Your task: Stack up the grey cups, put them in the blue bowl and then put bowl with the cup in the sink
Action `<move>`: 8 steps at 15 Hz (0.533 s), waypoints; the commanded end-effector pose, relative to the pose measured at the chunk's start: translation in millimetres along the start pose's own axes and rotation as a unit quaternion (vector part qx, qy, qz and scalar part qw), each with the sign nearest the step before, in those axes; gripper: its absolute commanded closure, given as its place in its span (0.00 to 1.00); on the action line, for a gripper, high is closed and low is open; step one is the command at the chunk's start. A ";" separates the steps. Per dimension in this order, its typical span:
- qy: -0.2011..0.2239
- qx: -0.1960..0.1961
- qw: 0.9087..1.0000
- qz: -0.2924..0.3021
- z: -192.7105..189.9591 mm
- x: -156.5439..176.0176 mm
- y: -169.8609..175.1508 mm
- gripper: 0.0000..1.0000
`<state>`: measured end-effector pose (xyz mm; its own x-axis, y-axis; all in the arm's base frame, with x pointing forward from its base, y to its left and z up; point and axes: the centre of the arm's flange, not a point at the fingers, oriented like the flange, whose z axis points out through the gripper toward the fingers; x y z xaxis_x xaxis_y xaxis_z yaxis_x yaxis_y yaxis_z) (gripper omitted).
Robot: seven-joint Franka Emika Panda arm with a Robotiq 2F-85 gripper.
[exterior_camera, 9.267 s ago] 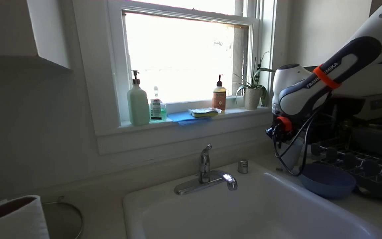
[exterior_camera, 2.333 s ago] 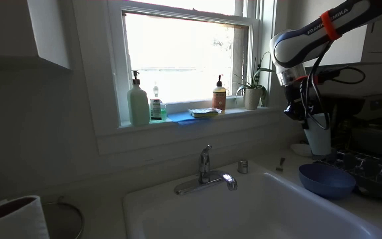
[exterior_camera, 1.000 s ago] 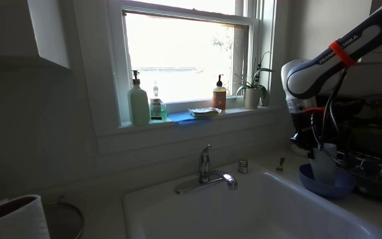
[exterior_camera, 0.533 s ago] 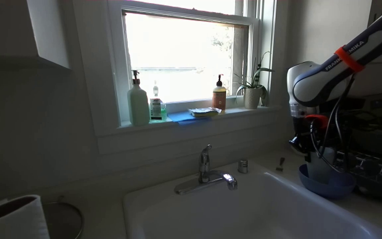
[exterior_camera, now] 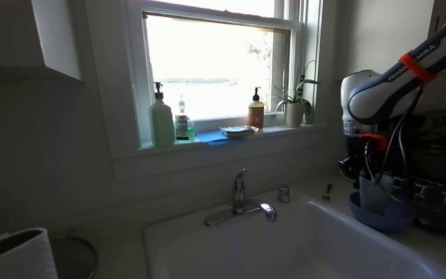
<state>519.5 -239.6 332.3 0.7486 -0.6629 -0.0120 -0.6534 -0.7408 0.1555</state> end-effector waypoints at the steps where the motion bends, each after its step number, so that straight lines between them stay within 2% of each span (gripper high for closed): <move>1: 0.009 0.017 1.000 0.007 -33.9 -21.6 2.4 0.27; 4: -0.001 0.027 1.000 0.003 -62.7 -33.5 -1.5 0.05; 5: -0.007 0.029 1.000 -0.004 -70.0 -39.9 -4.0 0.01; 8: -0.033 0.018 0.999 -0.030 -78.2 -61.4 -13.5 0.00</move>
<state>509.7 -206.2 398.9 0.7679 -0.6398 -0.0324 -0.6318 -0.7648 0.1263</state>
